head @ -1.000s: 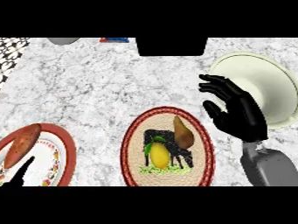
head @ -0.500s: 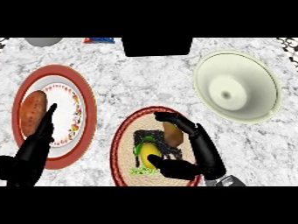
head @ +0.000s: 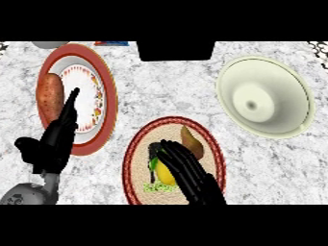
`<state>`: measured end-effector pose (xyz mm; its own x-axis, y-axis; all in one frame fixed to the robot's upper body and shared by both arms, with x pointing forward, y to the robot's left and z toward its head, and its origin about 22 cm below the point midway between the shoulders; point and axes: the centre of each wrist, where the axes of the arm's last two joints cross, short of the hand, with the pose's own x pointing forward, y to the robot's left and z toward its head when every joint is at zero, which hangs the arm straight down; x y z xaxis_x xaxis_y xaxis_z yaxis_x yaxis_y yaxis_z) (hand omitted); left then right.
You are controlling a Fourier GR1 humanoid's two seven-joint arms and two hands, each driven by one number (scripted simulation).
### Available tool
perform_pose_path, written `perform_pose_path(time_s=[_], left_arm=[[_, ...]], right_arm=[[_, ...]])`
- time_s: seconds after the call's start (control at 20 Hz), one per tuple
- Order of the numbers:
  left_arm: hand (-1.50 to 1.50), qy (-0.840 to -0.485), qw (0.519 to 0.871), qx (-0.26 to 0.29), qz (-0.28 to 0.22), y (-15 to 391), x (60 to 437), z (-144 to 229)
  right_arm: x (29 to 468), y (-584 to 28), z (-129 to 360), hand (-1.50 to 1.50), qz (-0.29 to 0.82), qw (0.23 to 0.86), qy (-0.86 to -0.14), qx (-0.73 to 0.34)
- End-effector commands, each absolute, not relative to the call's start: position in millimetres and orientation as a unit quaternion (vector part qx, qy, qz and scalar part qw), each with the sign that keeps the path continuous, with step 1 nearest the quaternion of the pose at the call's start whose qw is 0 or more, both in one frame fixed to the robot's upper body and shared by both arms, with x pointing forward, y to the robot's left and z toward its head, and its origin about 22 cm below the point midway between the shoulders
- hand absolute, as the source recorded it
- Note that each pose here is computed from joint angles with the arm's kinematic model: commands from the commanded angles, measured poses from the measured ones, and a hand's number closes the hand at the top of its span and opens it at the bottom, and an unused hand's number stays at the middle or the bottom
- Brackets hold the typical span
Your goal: Pick the lemon from the placemat and place it in the bowl
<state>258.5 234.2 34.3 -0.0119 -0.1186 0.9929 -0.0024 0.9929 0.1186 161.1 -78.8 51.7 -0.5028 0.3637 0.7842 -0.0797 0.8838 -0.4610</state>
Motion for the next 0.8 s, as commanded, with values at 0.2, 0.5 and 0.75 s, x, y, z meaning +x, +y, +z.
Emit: perform_pose_path(time_s=[0.2, 0.5, 0.75], left_arm=[[0.0, -0.715, 0.697, 0.032, -0.045, 212.1, 261.2, 25.6], [0.0, -0.715, 0.697, 0.029, -0.047, 211.4, 268.4, 21.1], [0.0, -0.713, 0.699, 0.023, -0.045, 212.0, 266.0, 16.8]], right_arm=[[156.1, -64.3, 100.0, -1.5, 0.282, 0.558, -0.765, -0.155], [168.8, -66.9, 110.7, -1.5, 0.335, 0.632, -0.677, -0.171], [162.3, -60.2, 102.2, -1.5, 0.37, 0.66, -0.628, -0.181]])
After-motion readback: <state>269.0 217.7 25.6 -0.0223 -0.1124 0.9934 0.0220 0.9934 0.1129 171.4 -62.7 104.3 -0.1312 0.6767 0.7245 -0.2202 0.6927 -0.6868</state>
